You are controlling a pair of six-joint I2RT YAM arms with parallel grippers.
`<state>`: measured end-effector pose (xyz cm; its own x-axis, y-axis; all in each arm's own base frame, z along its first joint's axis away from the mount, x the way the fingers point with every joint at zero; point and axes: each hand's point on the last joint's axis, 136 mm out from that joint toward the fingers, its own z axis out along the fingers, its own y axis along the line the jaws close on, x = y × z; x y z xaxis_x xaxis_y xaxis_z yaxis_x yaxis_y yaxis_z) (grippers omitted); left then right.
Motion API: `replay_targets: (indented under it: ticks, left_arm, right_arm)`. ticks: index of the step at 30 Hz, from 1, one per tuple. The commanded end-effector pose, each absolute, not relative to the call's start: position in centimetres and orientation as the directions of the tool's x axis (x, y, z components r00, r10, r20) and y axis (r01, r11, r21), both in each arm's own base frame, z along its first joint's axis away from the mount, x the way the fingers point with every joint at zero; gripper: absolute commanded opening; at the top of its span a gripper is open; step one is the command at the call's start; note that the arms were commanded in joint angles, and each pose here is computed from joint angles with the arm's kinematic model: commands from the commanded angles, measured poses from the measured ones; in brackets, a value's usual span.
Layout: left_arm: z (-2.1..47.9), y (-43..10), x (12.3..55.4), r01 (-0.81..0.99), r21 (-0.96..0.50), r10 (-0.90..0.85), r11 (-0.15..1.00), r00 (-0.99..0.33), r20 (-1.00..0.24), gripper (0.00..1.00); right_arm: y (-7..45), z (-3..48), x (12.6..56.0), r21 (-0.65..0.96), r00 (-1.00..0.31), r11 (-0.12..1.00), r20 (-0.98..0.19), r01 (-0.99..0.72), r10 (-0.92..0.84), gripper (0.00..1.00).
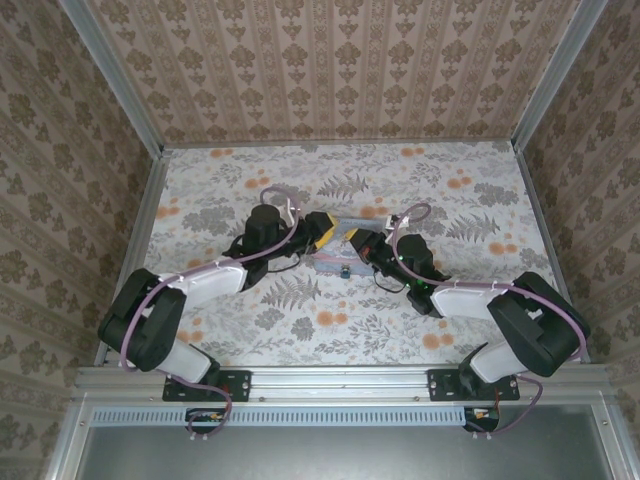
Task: Unlock a padlock with a key
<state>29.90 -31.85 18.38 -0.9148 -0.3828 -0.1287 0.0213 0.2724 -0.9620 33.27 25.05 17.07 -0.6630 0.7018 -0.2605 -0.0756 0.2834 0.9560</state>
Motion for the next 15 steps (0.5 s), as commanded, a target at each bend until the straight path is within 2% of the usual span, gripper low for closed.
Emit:
replay_targets:
  ticks: [1,7,15]
  left_arm:
    - [18.4,-32.0,30.1,0.029,-0.967,-0.404,0.254,-0.905,-0.133,0.44]
    - [18.4,-33.4,29.7,0.038,-0.972,-0.386,0.233,-0.914,-0.128,0.42]
    - [18.4,-34.1,29.5,0.037,-0.976,-0.384,0.215,-0.915,-0.119,0.32]
  right_arm:
    - [24.3,18.2,33.6,0.963,-0.621,0.258,-0.246,-0.073,0.744,0.0]
    - [24.7,18.4,33.9,0.967,-0.624,0.247,-0.233,-0.066,0.746,0.0]
    - [25.3,18.2,34.2,0.969,-0.63,0.238,-0.225,-0.066,0.743,0.0]
